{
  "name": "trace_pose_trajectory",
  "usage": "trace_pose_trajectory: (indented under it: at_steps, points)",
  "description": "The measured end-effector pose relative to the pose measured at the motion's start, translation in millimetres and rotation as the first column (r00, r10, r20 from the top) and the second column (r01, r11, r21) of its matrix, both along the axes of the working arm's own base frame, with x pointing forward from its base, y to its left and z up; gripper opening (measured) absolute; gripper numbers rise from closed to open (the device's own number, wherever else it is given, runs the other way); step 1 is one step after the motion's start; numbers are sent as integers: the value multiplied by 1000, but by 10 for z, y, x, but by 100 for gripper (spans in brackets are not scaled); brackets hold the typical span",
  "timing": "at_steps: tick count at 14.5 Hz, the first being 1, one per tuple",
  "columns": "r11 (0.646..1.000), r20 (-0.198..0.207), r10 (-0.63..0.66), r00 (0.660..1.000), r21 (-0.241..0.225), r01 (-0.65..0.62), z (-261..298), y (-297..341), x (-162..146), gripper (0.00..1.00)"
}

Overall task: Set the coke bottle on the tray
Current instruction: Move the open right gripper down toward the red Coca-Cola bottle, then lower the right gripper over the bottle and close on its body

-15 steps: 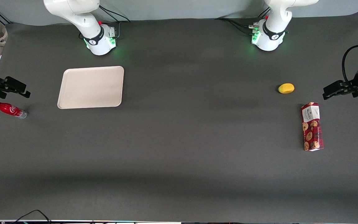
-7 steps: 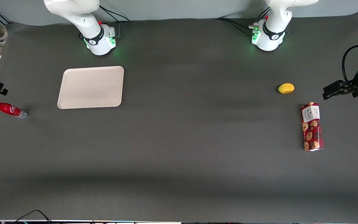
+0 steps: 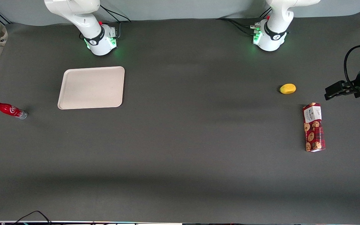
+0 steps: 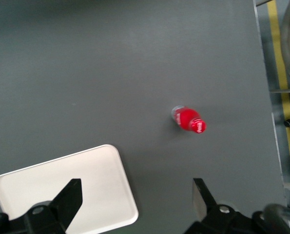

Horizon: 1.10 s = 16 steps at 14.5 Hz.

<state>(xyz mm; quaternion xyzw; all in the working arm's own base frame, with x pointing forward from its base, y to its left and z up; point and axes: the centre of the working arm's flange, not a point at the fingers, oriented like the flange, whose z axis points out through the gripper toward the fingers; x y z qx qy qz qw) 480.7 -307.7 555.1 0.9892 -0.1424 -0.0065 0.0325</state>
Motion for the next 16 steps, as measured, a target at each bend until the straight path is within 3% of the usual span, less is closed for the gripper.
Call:
trace_pose_trajectory:
  at_steps: [3, 7, 14, 16]
  points:
    - [1000, 9, -28, 1000, 13, 28, -375, -174, 103, 100]
    - [999, 17, -25, 1000, 41, 24, -840, -570, -29, 100]
    - [1000, 46, 14, 999, -19, -13, -1527, -906, -412, 100]
    - [1000, 71, 16, 997, -1, -16, -1656, -1014, -572, 100]
